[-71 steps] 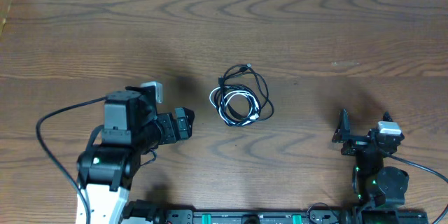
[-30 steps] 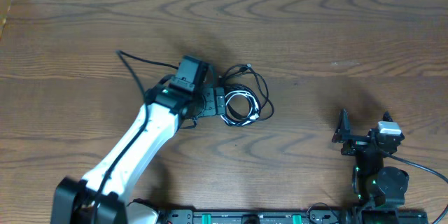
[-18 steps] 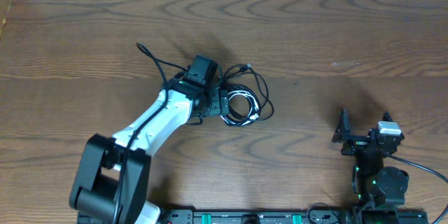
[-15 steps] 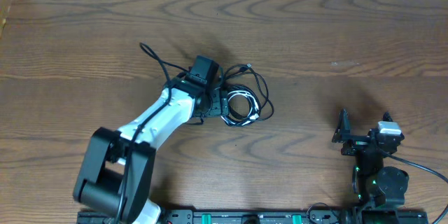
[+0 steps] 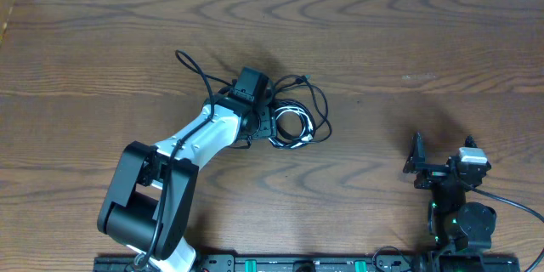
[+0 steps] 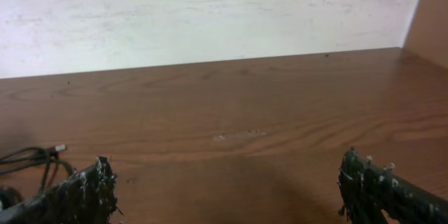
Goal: Untangle cables
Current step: 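Grasp the cable bundle with the left gripper and lift it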
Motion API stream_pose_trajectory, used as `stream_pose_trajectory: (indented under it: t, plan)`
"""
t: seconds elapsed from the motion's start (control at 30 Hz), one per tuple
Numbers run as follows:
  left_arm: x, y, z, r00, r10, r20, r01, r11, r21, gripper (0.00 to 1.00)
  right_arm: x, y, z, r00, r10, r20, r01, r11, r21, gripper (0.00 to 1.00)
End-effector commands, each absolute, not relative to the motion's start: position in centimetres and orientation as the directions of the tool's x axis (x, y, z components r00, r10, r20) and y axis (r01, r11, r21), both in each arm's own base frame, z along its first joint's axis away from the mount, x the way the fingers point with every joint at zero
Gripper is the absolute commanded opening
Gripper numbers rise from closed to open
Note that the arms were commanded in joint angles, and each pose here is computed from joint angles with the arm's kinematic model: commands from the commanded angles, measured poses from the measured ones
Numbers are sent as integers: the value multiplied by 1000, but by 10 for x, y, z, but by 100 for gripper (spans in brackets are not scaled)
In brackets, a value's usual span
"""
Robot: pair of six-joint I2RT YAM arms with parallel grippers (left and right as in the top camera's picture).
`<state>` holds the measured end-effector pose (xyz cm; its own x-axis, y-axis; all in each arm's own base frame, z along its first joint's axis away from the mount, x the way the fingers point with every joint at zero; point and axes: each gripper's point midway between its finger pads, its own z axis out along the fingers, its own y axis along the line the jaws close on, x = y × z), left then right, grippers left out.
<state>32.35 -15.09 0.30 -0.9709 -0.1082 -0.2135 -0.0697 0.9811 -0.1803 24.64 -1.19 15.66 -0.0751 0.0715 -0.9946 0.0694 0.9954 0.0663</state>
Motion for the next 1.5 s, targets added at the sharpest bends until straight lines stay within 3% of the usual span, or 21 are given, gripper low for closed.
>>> stream_pose_trajectory:
  t: [0.0,0.07,0.1,0.17,0.27,0.6,1.1,1.47]
  plan:
    - [313,-160,-9,-984,-110,-142,-77,972,-222,85,246,-14,154,-81,64,-995,75,995,57,99]
    - [311,-164,-8,-986,-107,-130,-73,967,-245,84,246,-14,154,-81,64,-995,76,995,58,99]
    - [311,-165,-8,-986,-107,-130,-72,966,-247,76,246,-14,154,-81,64,-995,75,995,57,99]
    - [311,-165,-8,-986,-107,-130,-73,966,-247,38,246,-14,154,-81,64,-995,76,995,58,99]
    - [311,-164,-8,-985,-107,-133,-73,968,-241,8,246,-14,154,-81,64,-995,76,995,58,99]
    - [317,-146,-3,-974,-110,-199,-78,984,-161,7,246,-14,154,-81,64,-995,75,995,57,99]
    - [311,-142,139,-865,-161,-475,-10,953,-303,7,246,-14,154,-81,64,-995,76,995,58,99]
    - [303,-141,146,-864,-242,-441,-81,932,-354,7,246,-14,154,-81,64,-995,76,995,58,99]
